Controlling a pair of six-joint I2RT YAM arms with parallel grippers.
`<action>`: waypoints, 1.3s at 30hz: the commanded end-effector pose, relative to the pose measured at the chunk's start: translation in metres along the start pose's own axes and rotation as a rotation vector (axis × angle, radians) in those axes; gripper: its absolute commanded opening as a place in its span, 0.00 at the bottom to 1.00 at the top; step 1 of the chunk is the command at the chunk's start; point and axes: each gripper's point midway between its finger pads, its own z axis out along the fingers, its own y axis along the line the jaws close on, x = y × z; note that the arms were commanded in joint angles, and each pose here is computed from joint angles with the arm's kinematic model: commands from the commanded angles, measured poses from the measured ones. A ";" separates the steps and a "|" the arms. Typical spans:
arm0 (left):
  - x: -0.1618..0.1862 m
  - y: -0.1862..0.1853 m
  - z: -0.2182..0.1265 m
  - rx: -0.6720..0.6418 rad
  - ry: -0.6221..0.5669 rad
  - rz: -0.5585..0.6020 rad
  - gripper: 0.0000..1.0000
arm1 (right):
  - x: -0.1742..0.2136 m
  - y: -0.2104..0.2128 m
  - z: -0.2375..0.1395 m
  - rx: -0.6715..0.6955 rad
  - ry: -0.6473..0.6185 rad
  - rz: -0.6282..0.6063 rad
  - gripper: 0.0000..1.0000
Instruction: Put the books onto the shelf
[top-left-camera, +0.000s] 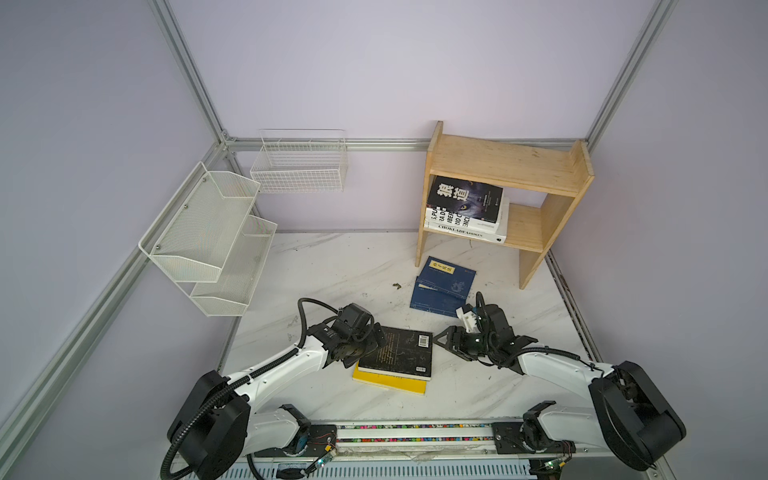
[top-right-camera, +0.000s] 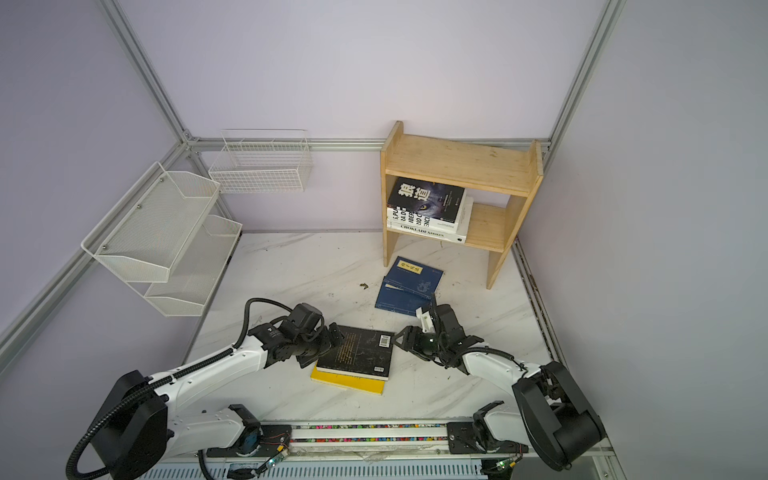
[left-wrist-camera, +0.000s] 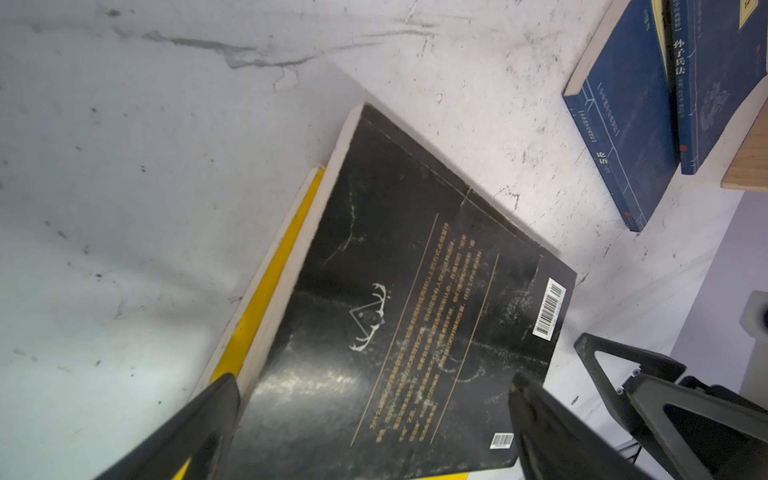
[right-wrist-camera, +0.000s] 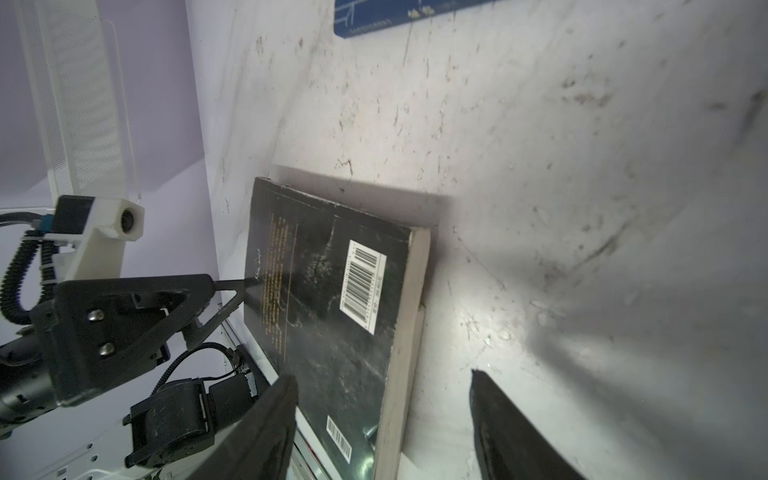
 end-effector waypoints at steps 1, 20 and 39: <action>0.007 0.006 0.009 -0.010 0.010 -0.009 0.99 | 0.000 0.005 0.010 -0.036 0.003 -0.016 0.67; 0.014 -0.043 0.031 0.102 0.056 0.065 0.99 | 0.002 0.052 0.023 -0.209 0.036 -0.074 0.44; -0.059 -0.136 -0.074 0.602 0.138 -0.234 1.00 | -0.094 0.153 -0.133 0.224 -0.479 -0.820 0.10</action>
